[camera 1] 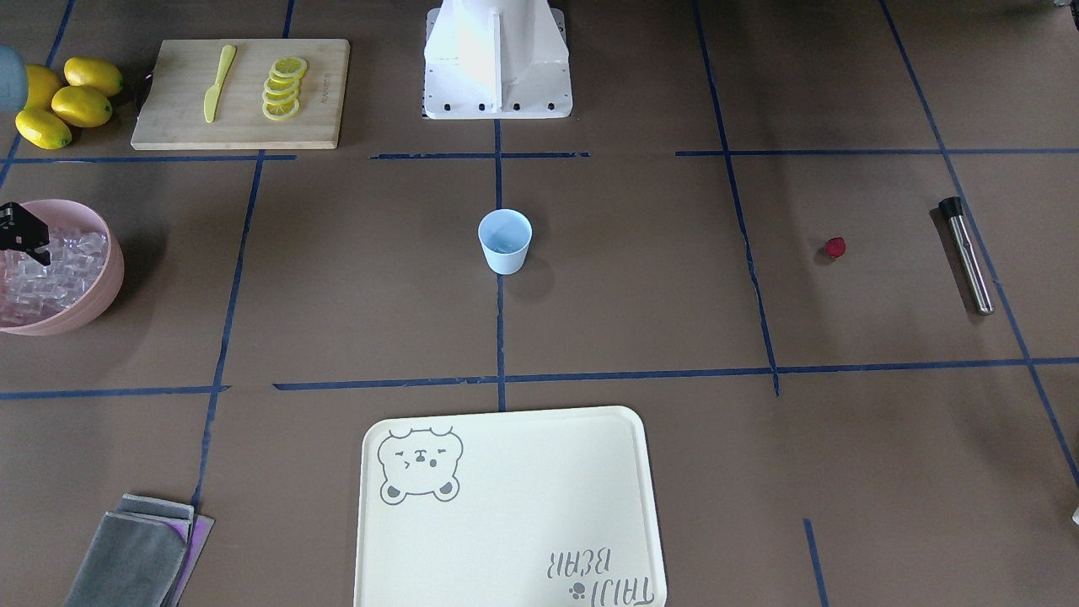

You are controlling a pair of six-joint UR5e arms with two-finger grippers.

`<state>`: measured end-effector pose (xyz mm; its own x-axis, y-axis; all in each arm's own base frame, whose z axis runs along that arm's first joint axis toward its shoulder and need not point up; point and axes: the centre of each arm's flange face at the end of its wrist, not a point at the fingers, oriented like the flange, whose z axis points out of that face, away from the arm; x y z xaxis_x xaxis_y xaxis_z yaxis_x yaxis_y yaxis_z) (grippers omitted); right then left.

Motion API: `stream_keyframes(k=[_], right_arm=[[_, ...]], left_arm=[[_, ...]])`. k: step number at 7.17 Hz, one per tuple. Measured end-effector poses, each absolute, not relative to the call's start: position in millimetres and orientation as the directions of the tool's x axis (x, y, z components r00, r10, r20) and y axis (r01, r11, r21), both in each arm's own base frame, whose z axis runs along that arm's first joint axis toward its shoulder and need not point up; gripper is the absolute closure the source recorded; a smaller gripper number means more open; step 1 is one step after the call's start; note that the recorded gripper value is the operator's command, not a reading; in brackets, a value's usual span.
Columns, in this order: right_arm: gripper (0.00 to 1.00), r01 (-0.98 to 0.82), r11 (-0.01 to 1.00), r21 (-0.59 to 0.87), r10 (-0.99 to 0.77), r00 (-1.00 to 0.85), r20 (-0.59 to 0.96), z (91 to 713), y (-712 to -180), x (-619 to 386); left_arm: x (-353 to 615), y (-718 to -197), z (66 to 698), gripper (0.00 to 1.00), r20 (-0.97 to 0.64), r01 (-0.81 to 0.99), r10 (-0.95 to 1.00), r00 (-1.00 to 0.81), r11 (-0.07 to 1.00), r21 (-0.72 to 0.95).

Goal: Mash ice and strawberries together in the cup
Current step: 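Lower the right gripper into the bowl and grasp a third cube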

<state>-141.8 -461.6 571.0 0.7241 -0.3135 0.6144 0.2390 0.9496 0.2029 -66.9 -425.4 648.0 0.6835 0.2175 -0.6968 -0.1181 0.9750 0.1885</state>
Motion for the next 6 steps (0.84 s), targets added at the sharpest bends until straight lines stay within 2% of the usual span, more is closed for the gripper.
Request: stream_keyframes(k=[6], right_arm=[[0.32,0.28,0.944,0.176,-0.328,0.721,0.61,587.5,-454.1,-156.6]], left_arm=[[-66.9,-425.3,648.0,0.0,-0.697,-0.118,0.217,0.683,0.975,0.188]])
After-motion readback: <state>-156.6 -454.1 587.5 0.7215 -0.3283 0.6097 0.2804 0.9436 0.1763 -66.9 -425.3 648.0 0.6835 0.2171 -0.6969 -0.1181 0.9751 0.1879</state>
